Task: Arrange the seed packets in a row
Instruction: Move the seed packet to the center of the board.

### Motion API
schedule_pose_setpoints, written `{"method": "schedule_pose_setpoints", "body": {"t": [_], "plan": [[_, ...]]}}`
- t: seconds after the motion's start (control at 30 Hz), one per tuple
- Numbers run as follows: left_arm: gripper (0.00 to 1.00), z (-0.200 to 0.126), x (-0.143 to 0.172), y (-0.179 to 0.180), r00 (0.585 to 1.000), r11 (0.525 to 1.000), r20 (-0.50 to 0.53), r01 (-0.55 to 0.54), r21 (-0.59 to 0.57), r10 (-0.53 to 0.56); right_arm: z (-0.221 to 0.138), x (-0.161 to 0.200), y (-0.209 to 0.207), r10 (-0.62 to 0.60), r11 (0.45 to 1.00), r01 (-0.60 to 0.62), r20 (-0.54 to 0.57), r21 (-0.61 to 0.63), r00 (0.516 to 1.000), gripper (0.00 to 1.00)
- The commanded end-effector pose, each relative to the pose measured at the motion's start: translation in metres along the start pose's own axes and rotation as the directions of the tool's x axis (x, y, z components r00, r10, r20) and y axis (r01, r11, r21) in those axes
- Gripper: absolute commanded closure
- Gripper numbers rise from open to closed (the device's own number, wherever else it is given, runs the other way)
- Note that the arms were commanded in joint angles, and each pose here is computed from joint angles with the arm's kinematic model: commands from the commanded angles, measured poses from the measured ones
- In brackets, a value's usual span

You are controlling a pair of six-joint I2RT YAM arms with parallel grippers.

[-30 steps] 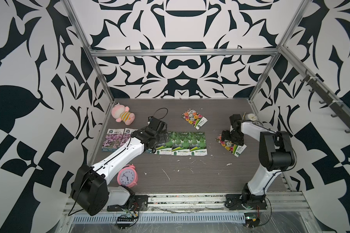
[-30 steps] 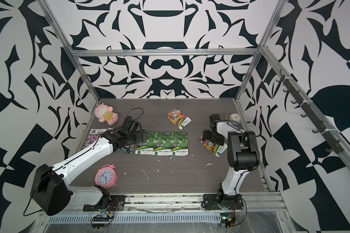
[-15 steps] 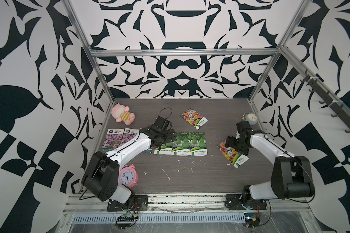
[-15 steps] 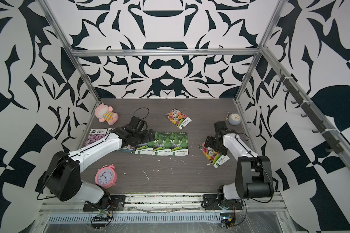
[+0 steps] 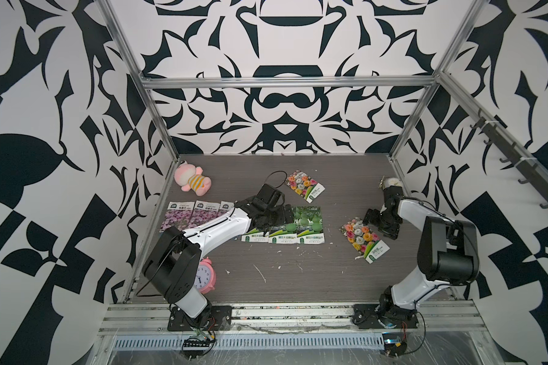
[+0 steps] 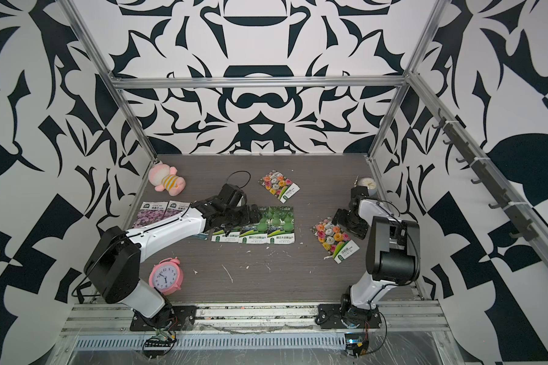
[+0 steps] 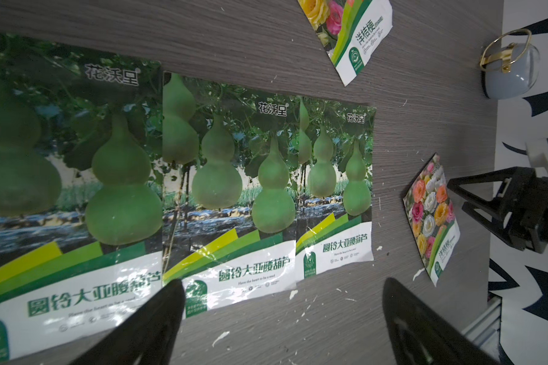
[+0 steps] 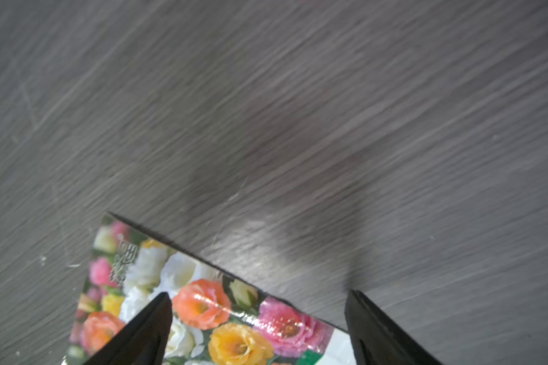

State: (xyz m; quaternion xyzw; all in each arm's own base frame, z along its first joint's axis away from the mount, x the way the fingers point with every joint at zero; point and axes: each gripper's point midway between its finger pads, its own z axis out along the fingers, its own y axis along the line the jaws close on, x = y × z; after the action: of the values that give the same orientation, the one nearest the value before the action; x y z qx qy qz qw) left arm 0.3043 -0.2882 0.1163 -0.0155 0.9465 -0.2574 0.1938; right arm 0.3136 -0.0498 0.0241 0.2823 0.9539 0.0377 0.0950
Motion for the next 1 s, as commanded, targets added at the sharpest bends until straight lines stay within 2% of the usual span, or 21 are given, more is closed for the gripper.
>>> {"method": "schedule_pose_setpoints", "body": {"t": [0.0, 0.13, 0.23, 0.33, 0.53, 0.73, 0.97], "plan": [[0.01, 0.001, -0.004, -0.008, 1.0, 0.999, -0.002, -0.028, 0.02, 0.028, 0.003, 0.006, -0.008, 0.016, 1.0, -0.015, -0.011, 0.021, 1.0, 0.1], [0.02, 0.002, -0.005, -0.012, 0.999, 0.999, -0.01, -0.042, 0.027, 0.043, 0.002, 0.027, -0.011, 0.048, 0.999, -0.048, -0.046, 0.007, 0.998, 0.11], [0.08, 0.008, -0.006, -0.011, 1.0, 1.0, -0.022, -0.017, 0.0, 0.017, -0.004, 0.048, -0.01, 0.071, 0.997, -0.073, -0.066, -0.034, 0.995, 0.12], [0.11, 0.016, -0.004, -0.018, 0.999, 1.0, -0.044, -0.028, -0.011, 0.028, -0.009, 0.068, -0.003, 0.102, 0.987, -0.112, -0.091, -0.116, 0.991, 0.13], [0.16, 0.041, 0.012, -0.055, 0.989, 0.996, -0.118, -0.079, 0.045, 0.084, -0.01, 0.105, 0.021, 0.148, 0.935, -0.202, -0.197, -0.291, 0.969, 0.24], [0.42, 0.075, 0.04, -0.108, 0.967, 0.981, -0.192, -0.146, 0.128, 0.169, -0.016, 0.108, 0.028, 0.144, 0.916, -0.205, -0.193, -0.346, 0.971, 0.4], [0.64, 0.125, 0.085, -0.16, 0.911, 0.935, -0.241, -0.292, 0.2, 0.335, -0.003, 0.105, 0.021, 0.126, 0.936, -0.18, -0.187, -0.303, 0.974, 0.49]]}}
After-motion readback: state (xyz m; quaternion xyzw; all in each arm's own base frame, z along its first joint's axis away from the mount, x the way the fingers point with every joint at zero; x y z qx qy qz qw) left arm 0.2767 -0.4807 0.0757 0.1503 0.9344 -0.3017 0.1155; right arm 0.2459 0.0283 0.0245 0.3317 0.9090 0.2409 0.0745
